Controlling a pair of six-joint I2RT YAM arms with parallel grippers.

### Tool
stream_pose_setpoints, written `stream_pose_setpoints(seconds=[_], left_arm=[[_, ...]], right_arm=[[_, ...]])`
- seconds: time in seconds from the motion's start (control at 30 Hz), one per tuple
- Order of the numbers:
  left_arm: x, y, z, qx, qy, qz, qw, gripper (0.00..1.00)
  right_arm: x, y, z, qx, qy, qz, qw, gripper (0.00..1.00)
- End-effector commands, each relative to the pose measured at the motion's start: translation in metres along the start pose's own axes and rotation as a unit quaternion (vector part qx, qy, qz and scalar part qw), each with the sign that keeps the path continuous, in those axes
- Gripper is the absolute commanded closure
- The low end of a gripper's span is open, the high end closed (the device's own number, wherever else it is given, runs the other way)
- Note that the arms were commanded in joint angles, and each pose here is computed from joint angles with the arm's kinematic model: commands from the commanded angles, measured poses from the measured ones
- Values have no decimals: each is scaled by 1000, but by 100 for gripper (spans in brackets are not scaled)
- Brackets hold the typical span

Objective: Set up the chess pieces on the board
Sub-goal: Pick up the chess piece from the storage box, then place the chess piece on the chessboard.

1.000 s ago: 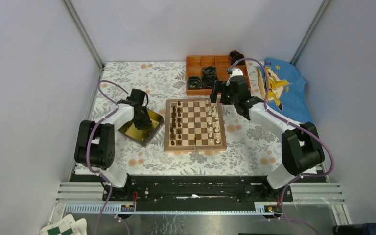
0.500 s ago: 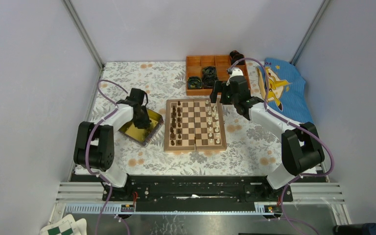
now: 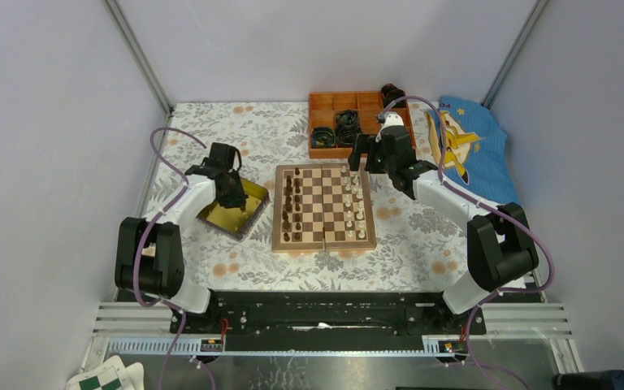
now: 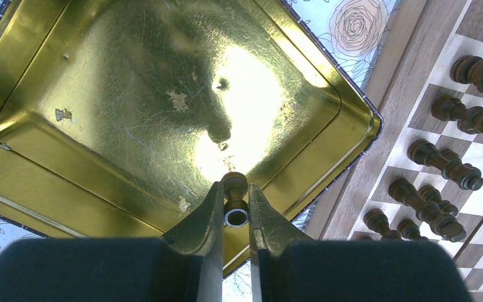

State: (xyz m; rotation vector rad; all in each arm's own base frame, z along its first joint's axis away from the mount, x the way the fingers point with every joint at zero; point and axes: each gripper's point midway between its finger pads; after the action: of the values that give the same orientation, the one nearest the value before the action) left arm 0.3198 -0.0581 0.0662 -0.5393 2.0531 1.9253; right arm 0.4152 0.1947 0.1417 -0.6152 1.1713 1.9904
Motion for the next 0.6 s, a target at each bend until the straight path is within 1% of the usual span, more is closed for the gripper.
stream_pose_setpoints(seconds=[0.0,0.17,0.37,0.57], left_arm=[[-2,4,6,-9,-6,-7,1000,92],[-15,19,4,-8,-6,-29,1000,94],[-55,55,-9,-18,-32,-75,997,97],[-82,57,-36,-3,-58,-79,995,100]], right_arm=[[-17,2,11,-22,-3,-26,999,0],[-17,2,12,-23,-3,-26,999,0],[-17,2,12,-23,-3,-26,999,0],[-17,2,10,-21,-4,-28,999,0]])
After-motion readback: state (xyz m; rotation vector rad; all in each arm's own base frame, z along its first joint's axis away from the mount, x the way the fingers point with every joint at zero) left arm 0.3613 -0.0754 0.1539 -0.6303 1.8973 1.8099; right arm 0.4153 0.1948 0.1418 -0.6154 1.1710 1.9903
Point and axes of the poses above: each gripper's point midway between its finger pads, its own y axis back along the fingers, its own z axis along the line the jaws close on, x = y × z, and after that the axes turned 14 degrees about -y, right-handed
